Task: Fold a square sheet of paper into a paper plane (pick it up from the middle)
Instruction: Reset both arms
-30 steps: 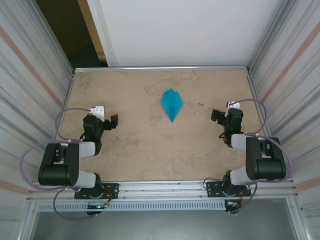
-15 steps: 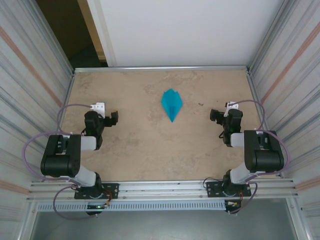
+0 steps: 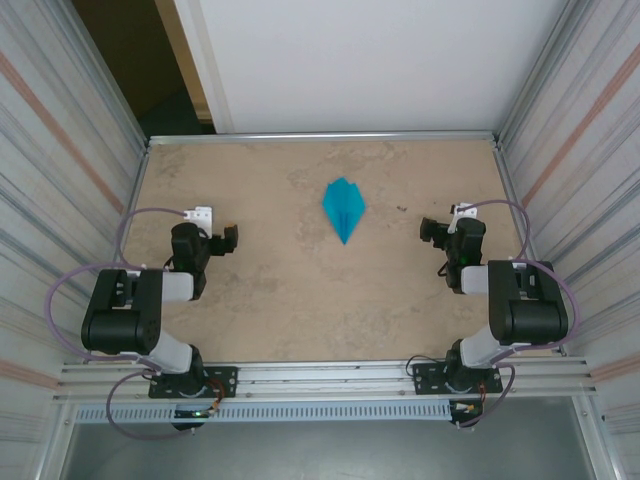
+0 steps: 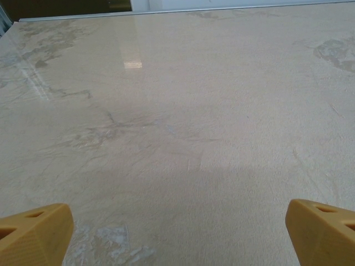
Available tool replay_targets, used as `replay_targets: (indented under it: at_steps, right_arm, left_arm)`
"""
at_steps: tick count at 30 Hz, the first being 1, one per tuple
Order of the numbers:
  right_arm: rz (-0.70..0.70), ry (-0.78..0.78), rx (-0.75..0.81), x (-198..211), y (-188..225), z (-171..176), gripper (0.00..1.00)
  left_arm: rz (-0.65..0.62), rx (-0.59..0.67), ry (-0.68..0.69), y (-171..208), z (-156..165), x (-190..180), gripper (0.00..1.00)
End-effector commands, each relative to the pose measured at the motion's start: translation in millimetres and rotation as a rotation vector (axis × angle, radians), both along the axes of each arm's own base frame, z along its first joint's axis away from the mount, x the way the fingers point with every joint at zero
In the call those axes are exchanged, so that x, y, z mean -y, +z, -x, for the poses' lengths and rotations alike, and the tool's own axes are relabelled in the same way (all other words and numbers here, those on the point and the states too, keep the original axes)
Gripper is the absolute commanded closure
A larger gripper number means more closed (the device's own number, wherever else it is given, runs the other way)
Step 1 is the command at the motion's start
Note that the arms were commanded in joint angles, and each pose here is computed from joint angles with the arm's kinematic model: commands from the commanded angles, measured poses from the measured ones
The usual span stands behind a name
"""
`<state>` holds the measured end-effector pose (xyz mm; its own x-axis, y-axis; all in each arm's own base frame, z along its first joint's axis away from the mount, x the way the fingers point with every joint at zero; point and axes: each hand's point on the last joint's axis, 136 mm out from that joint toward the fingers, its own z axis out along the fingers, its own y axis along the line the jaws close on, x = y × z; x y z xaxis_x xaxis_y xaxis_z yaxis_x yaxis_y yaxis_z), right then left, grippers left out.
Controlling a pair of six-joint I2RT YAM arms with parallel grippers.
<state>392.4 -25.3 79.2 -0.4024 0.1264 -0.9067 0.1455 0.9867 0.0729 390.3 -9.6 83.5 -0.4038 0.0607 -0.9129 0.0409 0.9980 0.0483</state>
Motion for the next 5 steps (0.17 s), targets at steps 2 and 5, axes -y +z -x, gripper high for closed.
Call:
replay_targets:
  at_steps: [2, 5]
  right_arm:
    - [0.013, 0.016, 0.011, -1.4, 1.8, -1.6, 0.01]
    - [0.013, 0.016, 0.011, -1.5, 1.6, -1.3, 0.01]
  left_arm:
    - [-0.013, 0.01, -0.01, 5.2, -7.2, 0.1, 0.01]
    - [-0.013, 0.017, -0.011, 6.9, -6.5, 0.3, 0.01]
